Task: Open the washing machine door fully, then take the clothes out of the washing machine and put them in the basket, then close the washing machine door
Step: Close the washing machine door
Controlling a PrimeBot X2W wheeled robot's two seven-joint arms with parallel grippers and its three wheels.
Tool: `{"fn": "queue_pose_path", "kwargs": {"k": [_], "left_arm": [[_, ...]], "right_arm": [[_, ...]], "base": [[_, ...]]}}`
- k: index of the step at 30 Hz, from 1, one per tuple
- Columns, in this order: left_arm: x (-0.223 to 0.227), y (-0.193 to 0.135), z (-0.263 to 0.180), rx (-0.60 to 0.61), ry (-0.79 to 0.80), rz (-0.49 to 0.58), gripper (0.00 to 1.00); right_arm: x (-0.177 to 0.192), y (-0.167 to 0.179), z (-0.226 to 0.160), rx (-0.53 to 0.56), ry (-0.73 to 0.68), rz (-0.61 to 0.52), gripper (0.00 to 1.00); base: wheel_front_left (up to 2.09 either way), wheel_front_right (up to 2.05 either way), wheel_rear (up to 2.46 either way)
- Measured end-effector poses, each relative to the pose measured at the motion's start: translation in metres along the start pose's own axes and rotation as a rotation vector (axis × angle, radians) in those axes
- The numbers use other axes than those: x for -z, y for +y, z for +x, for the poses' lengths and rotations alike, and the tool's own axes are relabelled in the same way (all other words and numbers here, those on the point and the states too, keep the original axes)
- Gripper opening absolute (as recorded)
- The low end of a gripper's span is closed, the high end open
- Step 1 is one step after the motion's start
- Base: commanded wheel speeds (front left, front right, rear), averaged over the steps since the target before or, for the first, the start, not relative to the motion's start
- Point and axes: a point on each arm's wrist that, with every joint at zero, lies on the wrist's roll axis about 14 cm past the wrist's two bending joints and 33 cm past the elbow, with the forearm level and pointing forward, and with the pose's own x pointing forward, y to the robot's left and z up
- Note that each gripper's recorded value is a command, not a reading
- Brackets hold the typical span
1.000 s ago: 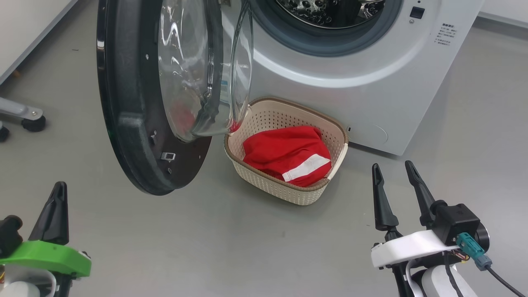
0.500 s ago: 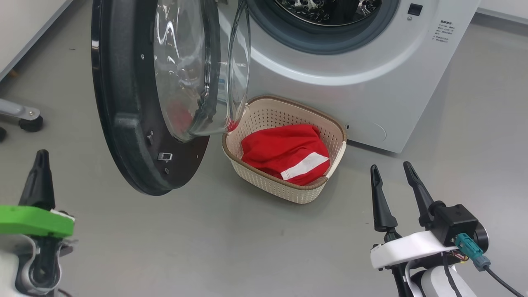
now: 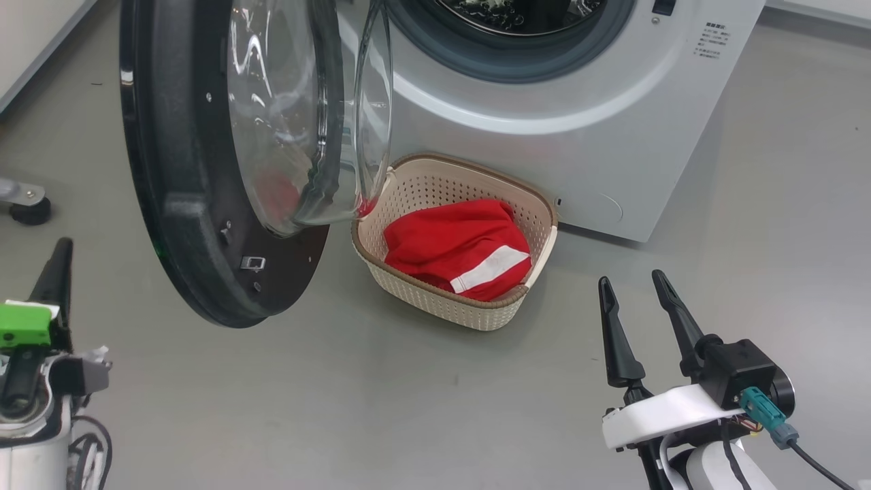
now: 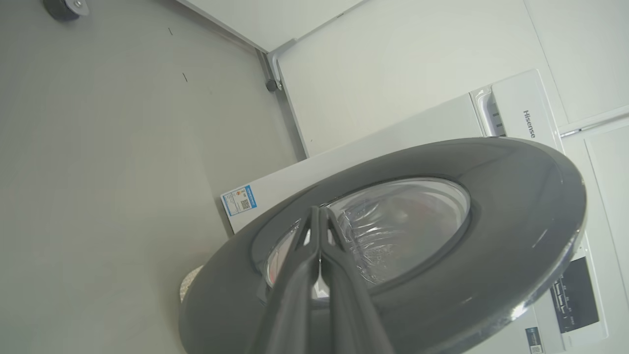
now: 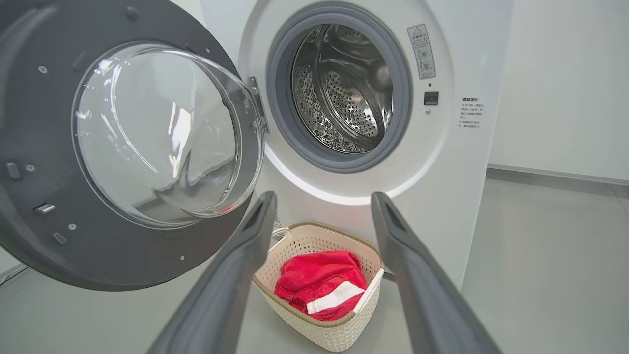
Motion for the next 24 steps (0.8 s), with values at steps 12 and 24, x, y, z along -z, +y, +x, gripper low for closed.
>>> {"fn": "queue_pose_path", "kwargs": {"k": [12,24], "left_arm": [[0.036,-0.024,0.022,0.012,0.186,-0.388,0.00],[0.069,-0.051,0.016,0.098,0.412,-0.448,0.00]], "right_arm": [[0.003,-0.013,-0.003,0.040,0.007,0.003,1.00],[0.002,-0.017,-0.005,0.053,0.004,-0.002,1.00]], "base": [[0.00,0.00,0.00],[0.00,0.00,0.00]]}}
